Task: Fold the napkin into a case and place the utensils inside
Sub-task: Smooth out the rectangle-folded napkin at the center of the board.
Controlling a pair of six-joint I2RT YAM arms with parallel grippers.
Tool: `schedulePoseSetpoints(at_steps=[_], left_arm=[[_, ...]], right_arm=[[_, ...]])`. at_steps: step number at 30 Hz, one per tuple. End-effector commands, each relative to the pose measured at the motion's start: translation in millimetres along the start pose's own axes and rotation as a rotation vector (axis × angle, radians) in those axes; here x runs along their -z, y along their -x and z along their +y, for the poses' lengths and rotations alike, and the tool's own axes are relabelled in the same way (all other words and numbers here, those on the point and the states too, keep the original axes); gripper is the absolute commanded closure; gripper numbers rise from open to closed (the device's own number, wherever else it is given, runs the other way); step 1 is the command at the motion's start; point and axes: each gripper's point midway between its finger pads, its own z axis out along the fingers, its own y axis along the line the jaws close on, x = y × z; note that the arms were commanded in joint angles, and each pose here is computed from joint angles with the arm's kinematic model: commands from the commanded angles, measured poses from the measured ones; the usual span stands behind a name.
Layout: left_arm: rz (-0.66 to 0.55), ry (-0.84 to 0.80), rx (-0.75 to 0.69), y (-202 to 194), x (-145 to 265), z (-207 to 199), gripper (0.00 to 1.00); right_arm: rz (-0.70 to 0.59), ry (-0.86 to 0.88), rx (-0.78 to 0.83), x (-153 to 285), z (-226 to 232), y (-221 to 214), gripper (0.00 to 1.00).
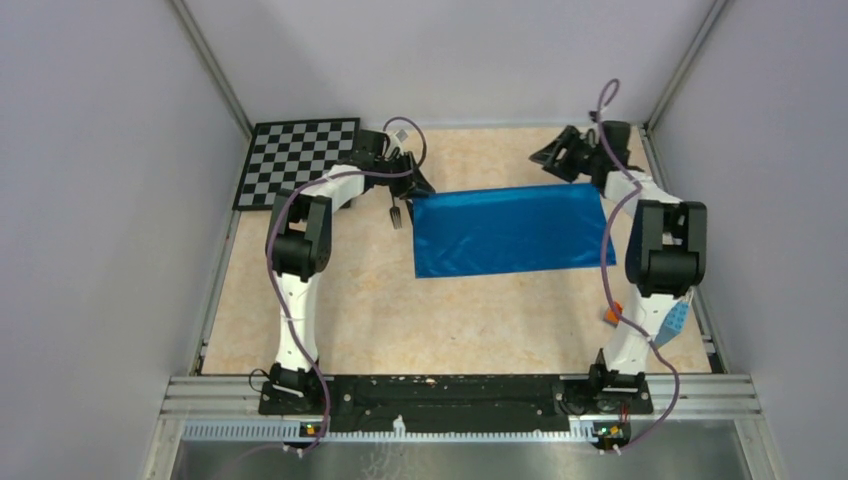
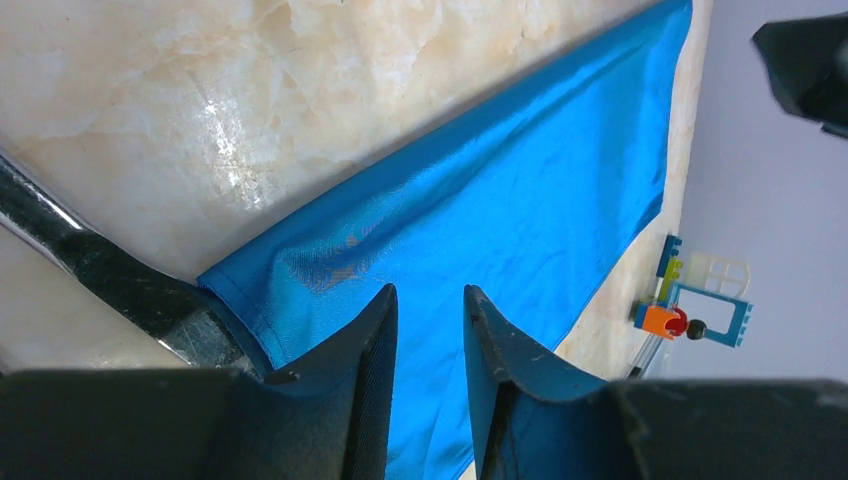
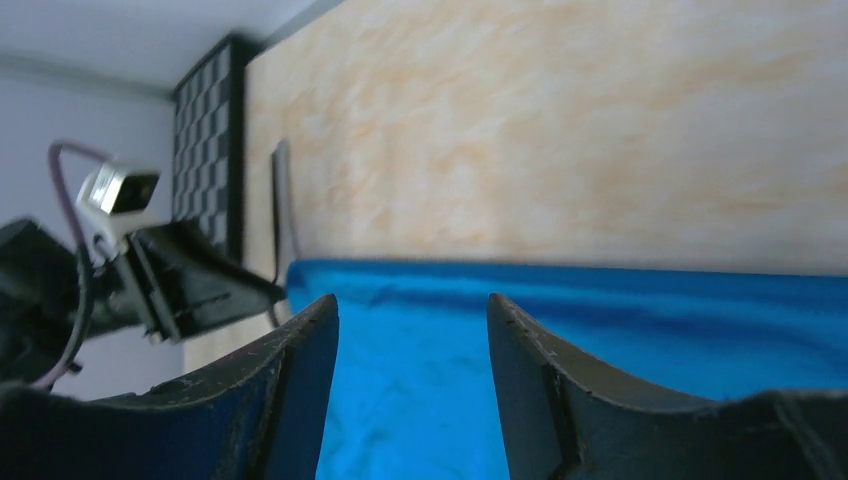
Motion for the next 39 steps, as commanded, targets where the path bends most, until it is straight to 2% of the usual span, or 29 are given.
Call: schedulePoseSetpoints(at_steps=[1,6,11,15,22,27,30,32,37,39], left_arm=[[-0.013,-0.002,-0.033,5,6,-5,0.65],[-0.010,0.036,-0.041,2,-3,13,0.64],[-0.013,0.082,-0.036,2,-10,31,0.66],[-0.012,0.141,0.009,-1,-15,53,0.73],[0.001,0.232,0.047,-14,-14,82,0.76],[0.009,0.250,0.046,-17,-12,89,0.77],[-0.002,0.256,0.017,-11,-8,83,0.76],[-0.017,0.251,-0.009,-4,-5,73,0.72],[-0.053,0.203,-0.114,16,9,23,0.56],[-0.058,0.171,-0.154,20,15,-2,0.51]], right_arm=[[0.110,0.220,-0.006,-33,71,-56,0.44],[0.205,0.304,-0.038,-72,94,-102,0.44],[0.232,0.328,-0.090,-93,87,-117,0.44],[0.232,0.288,-0.083,-104,72,-120,0.44],[0.208,0.249,-0.117,-107,41,-110,0.44],[0.181,0.248,-0.165,-102,15,-93,0.44],[0.185,0.234,-0.170,-97,-1,-77,0.44],[0.157,0.208,-0.169,-87,-17,-57,0.44],[0.155,0.107,-0.059,-54,-26,-25,0.43],[0.174,0.004,0.003,-29,-25,-20,0.42]])
